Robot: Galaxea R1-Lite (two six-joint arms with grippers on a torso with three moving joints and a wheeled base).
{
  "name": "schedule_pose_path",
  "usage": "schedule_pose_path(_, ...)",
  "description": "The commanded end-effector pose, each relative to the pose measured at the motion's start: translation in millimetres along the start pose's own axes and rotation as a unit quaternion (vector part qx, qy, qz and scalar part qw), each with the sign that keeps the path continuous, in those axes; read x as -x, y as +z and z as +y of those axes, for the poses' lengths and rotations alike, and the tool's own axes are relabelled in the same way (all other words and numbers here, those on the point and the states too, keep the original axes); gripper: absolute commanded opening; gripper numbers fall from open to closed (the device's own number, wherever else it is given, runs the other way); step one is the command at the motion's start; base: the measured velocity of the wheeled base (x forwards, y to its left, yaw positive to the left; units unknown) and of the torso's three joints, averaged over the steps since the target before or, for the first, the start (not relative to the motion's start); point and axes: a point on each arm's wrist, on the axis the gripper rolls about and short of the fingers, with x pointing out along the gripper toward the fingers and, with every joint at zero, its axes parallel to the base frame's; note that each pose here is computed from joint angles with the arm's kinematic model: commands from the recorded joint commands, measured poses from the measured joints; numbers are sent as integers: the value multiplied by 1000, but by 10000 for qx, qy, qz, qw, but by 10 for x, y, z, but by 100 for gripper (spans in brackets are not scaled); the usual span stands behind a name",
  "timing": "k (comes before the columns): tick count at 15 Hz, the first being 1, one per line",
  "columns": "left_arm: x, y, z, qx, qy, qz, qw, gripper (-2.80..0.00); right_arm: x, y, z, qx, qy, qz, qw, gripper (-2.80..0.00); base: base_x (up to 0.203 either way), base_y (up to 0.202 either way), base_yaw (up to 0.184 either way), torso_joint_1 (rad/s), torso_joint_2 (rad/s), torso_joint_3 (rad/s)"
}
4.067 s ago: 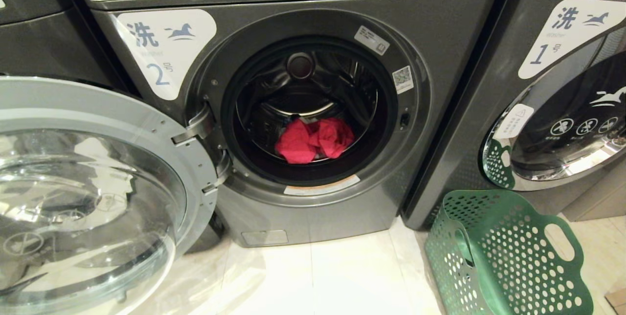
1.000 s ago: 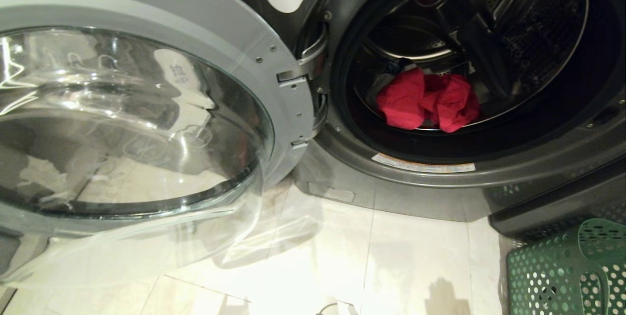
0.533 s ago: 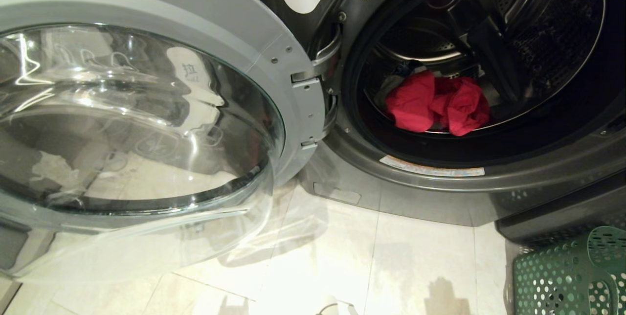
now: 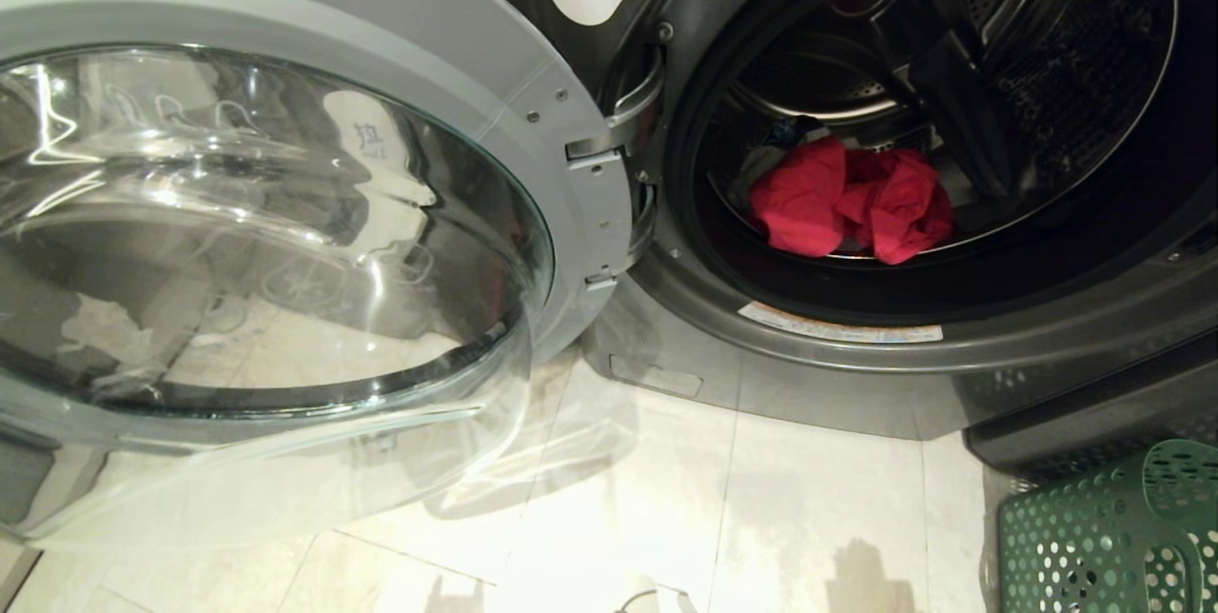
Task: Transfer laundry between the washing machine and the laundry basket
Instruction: Place the clothes into the washing machine
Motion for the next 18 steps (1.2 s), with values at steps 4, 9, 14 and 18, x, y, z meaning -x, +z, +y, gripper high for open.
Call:
schedule_pose_path(4, 0, 2, 0, 4, 3, 4, 10000, -280, 1, 0, 2, 319, 55, 8, 9995, -280, 0, 0, 0, 0, 0, 0)
schedule_pose_path(9, -2, -2, 0, 4, 3, 12, 10000, -280, 0, -1, 4, 349, 95, 3, 9993, -280, 0, 0, 0, 0, 0, 0)
schedule_pose_path(14, -1, -2, 0, 4, 10, 11, 10000, -280, 0, -1, 3, 244, 79, 4, 9997, -280, 0, 0, 0, 0, 0, 0)
schedule_pose_path(18, -1, 1, 0, 4, 3, 6, 10000, -280, 24, 80, 4, 317, 65, -139, 9994, -280, 0, 0, 0, 0, 0, 0)
